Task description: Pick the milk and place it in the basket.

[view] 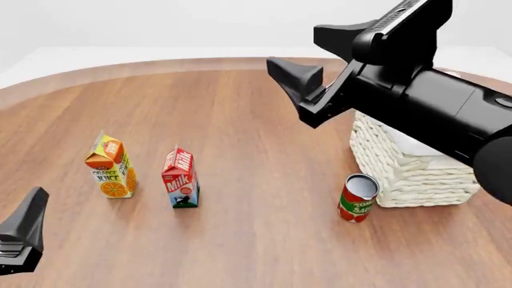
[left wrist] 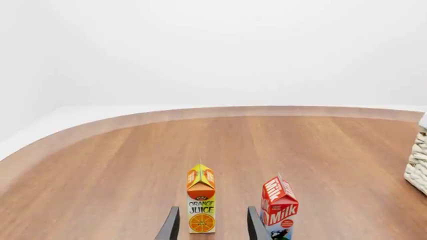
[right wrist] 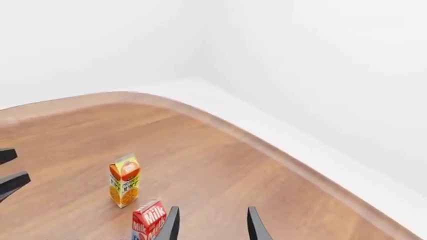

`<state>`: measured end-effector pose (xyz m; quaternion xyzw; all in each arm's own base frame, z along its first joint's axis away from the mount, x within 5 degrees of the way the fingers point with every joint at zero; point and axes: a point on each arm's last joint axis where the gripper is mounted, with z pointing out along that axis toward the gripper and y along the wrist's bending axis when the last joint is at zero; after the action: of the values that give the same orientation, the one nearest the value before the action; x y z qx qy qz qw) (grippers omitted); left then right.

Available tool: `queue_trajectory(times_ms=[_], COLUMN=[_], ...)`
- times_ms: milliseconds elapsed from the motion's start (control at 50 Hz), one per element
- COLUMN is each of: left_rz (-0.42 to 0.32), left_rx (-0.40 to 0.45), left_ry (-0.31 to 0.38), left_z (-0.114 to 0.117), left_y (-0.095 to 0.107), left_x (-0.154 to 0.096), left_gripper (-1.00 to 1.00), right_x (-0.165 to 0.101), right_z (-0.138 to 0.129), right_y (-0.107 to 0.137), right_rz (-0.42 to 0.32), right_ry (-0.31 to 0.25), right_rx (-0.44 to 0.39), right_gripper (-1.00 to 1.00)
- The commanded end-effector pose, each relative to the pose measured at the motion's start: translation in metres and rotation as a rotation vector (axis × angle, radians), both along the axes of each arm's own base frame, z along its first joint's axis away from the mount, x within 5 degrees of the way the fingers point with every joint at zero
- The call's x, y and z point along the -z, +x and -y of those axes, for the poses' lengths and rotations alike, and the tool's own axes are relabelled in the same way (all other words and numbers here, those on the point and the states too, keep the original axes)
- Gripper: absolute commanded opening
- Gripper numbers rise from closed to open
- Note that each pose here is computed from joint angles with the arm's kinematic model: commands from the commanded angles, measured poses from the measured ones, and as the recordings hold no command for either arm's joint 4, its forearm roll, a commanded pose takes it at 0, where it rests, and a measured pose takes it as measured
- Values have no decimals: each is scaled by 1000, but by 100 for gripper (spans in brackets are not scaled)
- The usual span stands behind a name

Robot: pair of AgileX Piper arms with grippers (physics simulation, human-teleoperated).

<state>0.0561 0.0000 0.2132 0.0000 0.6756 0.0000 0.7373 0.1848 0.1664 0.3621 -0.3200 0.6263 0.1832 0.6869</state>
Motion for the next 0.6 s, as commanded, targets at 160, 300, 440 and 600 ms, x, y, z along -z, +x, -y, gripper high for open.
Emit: queue_trajectory(times_ms=[160,300,440,600], left_rz=[0,0,0,0], left_rx=[0,0,0,0], left_ry=[0,0,0,0], left_z=[0,0,0,0], left_y=[0,0,0,0], left_x=[0,0,0,0], left_gripper=[100,100,100,100], right_x=[20,23,28,39], right_z=[-35,-46,-57,-77], right_y=[9,10,11,12], right_rz=[-8,-13,-16,-27], right_ry=[-44,-53,-63,-82], right_rx=[-73,-97,-119,-157], right_gripper=[100,100,100,100])
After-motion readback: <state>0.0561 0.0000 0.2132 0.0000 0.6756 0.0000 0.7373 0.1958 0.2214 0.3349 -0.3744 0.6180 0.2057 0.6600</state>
